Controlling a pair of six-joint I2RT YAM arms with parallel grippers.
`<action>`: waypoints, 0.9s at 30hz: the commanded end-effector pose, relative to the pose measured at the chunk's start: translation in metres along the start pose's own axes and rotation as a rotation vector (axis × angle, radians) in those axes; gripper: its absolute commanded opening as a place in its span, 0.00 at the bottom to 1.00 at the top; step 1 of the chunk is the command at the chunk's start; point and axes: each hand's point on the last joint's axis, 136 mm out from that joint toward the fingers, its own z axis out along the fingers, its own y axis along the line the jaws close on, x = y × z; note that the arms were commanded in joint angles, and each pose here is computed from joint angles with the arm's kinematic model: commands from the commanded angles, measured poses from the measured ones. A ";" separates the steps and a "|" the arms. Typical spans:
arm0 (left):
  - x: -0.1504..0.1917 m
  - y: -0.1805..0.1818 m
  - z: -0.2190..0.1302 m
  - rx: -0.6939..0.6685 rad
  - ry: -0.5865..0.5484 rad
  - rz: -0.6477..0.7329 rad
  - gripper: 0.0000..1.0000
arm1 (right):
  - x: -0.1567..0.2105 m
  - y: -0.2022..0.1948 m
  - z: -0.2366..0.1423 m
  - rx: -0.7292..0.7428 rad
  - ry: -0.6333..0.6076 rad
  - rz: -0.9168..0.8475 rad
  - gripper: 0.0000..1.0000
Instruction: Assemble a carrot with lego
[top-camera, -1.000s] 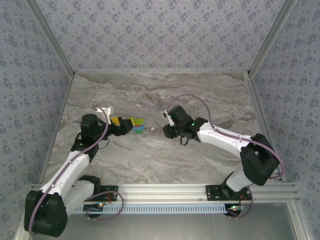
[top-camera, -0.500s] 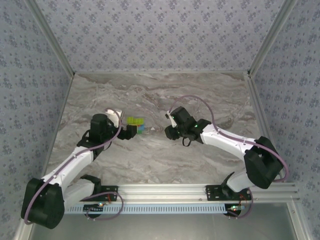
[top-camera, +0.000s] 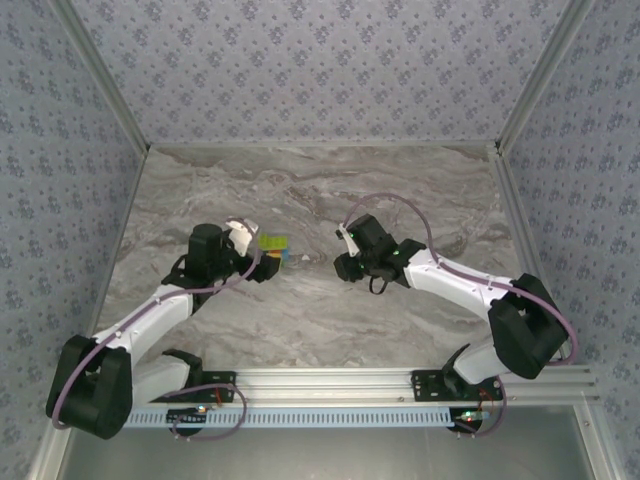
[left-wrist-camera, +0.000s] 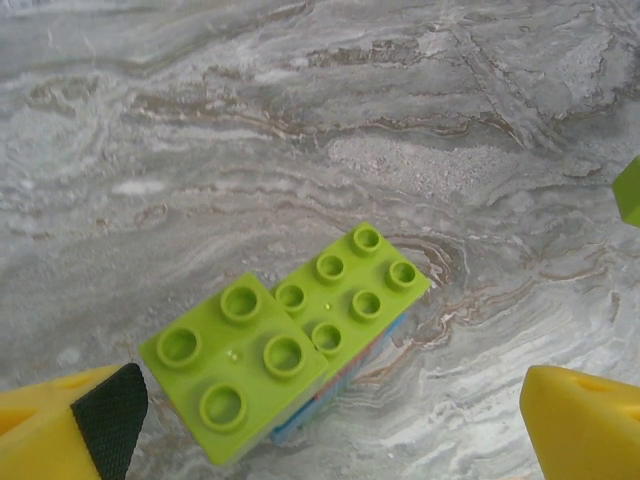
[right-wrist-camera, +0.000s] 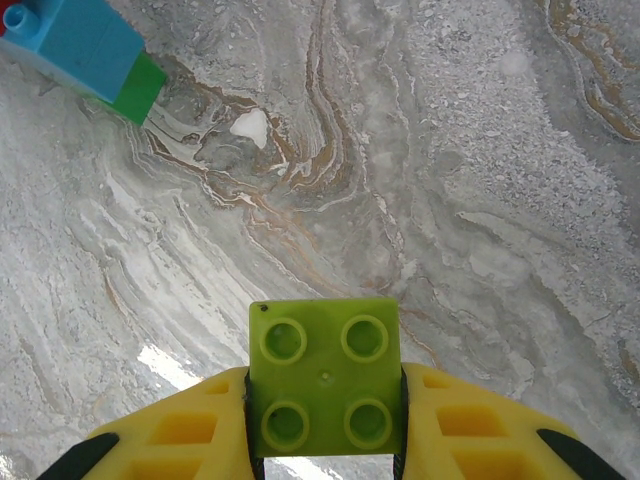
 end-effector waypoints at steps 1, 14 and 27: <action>-0.017 -0.003 0.001 0.017 -0.062 0.125 0.97 | -0.003 0.001 -0.007 -0.017 -0.019 -0.007 0.21; -0.018 0.005 0.010 0.016 -0.030 0.157 0.97 | -0.008 0.005 -0.014 -0.062 -0.020 -0.026 0.20; -0.052 0.048 -0.041 -0.334 -0.215 0.147 0.97 | 0.004 0.062 -0.039 -0.403 0.110 -0.220 0.23</action>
